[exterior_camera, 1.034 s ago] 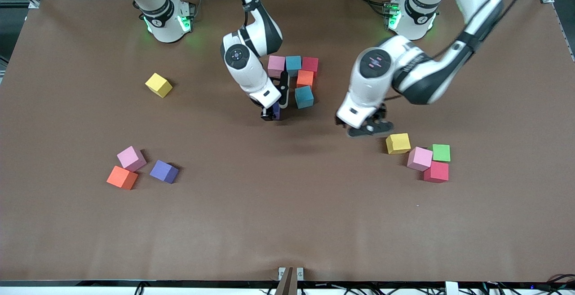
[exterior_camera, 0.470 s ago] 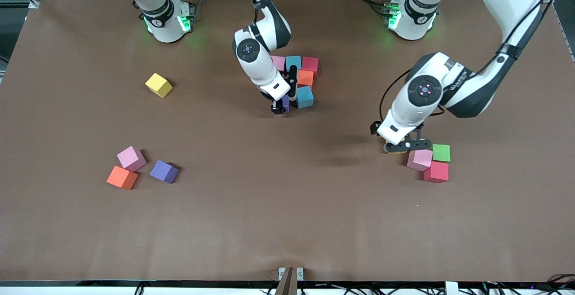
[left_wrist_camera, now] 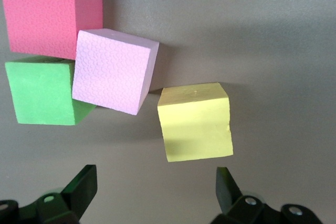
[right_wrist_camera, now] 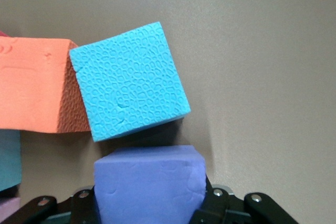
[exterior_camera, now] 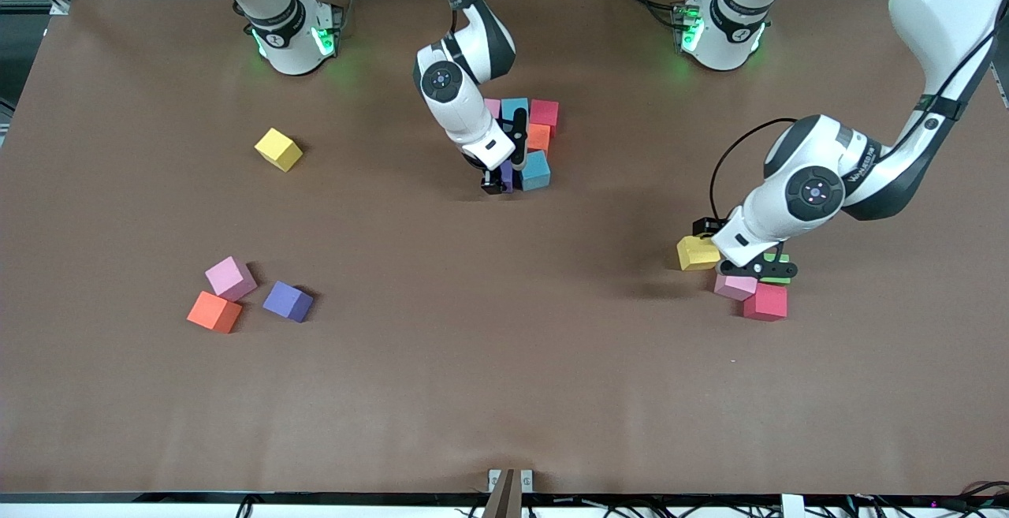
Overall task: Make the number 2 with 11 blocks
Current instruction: 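Lower the purple cube below cyan with the right gripper while the left gripper reaches yellow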
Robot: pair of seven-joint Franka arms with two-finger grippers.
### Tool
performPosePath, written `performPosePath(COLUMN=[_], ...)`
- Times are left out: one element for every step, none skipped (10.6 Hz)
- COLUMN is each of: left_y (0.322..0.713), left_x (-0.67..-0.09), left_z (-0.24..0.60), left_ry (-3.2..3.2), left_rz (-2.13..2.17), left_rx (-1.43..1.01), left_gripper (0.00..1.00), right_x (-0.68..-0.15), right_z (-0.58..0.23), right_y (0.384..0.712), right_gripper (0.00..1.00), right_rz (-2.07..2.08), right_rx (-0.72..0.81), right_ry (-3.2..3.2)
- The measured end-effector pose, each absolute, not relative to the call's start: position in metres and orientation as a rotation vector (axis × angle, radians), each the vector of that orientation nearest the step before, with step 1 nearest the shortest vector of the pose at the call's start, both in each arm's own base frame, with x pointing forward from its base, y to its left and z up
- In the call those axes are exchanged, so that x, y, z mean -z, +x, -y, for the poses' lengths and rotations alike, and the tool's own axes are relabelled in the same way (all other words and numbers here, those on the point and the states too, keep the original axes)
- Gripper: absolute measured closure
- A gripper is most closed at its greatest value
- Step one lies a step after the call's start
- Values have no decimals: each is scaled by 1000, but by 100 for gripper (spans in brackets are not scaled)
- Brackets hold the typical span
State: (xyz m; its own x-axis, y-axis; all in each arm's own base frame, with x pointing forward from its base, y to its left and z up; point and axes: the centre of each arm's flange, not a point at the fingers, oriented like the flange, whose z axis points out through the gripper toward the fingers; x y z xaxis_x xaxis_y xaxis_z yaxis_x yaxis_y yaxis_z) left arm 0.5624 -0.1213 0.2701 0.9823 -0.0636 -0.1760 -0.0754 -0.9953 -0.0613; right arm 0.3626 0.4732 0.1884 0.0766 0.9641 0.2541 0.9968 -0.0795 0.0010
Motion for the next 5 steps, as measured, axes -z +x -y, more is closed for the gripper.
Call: performPosePath(left_y=[562,562,562,561,560], left_x=[-270,-270,-269,-269,-268], left_z=[124,124,124,125,127], left_ry=[-3062,-3063,-3068,-3078,-3085], left_rz=[-113,-114,-88,-30,49], left_rx=[-269,-271,-277,-290,-304], left_gripper=[0,0,0,0,0], right_x=[-188,-187,-185,-185,-185], right_z=[-474,-476,-477,-478,-478], right_y=[361,359,357,357,357], right_gripper=[38,38,38,38,38], right_rz=[1990,1980,1975,1974,1965], right_rx=[284,283,285,289,291], right_ry=[-2184,-2194,-2201,-2206,-2214])
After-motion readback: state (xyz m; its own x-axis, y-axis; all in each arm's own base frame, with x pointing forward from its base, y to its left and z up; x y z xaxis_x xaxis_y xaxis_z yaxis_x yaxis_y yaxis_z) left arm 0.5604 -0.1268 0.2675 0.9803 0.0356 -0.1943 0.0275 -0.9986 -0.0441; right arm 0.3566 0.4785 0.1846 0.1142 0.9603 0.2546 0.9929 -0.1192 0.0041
